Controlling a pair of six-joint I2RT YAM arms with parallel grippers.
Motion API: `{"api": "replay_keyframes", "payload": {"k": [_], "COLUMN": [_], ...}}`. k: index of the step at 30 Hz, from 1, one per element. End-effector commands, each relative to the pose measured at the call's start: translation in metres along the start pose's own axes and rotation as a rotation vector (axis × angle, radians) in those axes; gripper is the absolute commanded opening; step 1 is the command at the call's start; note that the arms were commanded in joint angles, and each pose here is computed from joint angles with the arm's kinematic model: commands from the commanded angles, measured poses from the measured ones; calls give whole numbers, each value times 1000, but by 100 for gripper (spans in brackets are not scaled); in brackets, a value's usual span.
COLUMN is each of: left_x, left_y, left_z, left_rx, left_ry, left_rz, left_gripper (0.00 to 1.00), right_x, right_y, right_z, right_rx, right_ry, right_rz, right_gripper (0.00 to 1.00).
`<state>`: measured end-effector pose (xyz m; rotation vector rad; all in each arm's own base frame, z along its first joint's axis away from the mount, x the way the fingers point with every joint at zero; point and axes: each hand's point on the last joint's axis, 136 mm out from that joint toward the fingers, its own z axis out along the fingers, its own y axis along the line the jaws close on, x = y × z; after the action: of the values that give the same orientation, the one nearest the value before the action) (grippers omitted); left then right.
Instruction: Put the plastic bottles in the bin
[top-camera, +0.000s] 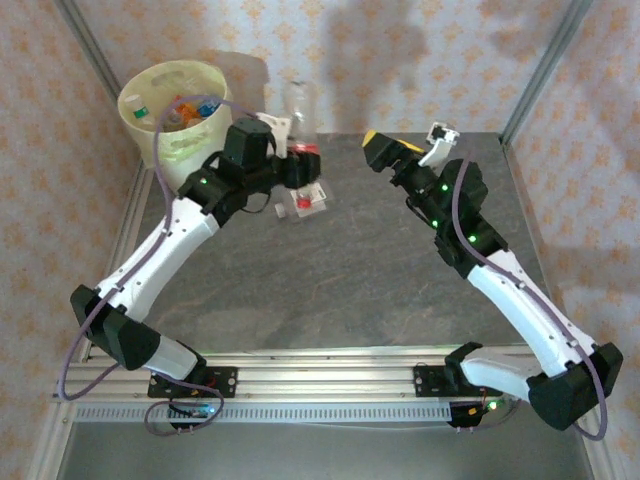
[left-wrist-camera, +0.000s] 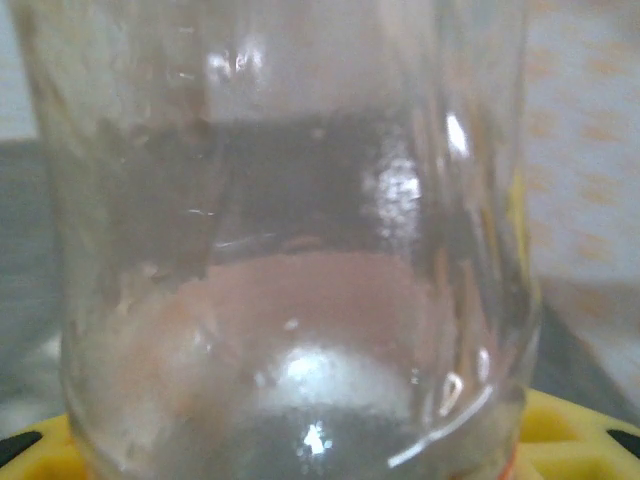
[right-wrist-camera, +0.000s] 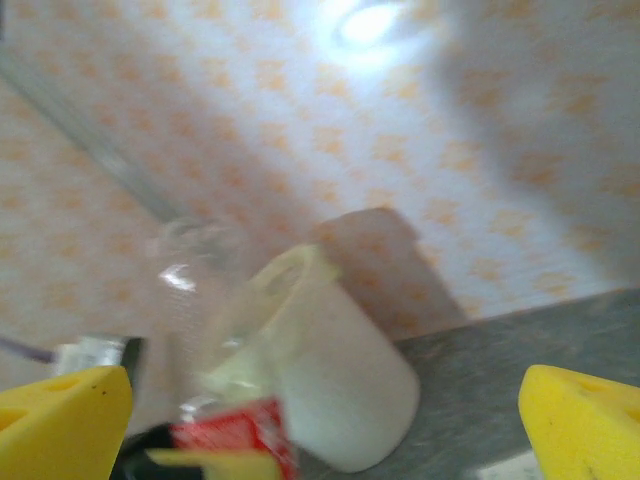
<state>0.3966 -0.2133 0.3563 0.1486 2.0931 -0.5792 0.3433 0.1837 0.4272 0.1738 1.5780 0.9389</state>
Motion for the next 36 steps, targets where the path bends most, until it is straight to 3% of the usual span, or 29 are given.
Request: {"api": "replay_keyframes", "payload": {"k": [1, 7, 15, 22, 29, 36], "left_x": [-24, -64, -136, -173, -177, -141], "left_y": [86, 149, 197, 242, 282, 326], "left_z": [-27, -51, -66, -73, -57, -37], "left_rx": [-416, -651, -699, -856, -992, -1035], "left_ry": [-57, -172, -457, -550, -600, -486], "left_rz": [-12, -56, -304, -374, -391, -504], "left_gripper": [46, 46, 46, 46, 46, 49], "right_x": [20, 46, 56, 59, 64, 62], "right_y": [-63, -113, -124, -126, -133, -135], "right_z": [-10, -29, -37, -41, -45, -48], "right_rx": [290, 523, 546, 555, 577, 586], "right_ry": [38, 121, 124, 143, 156, 146], "right_rz": [-86, -127, -100, -112, -125, -136], "right_gripper": [99, 99, 99, 99, 99, 99]}}
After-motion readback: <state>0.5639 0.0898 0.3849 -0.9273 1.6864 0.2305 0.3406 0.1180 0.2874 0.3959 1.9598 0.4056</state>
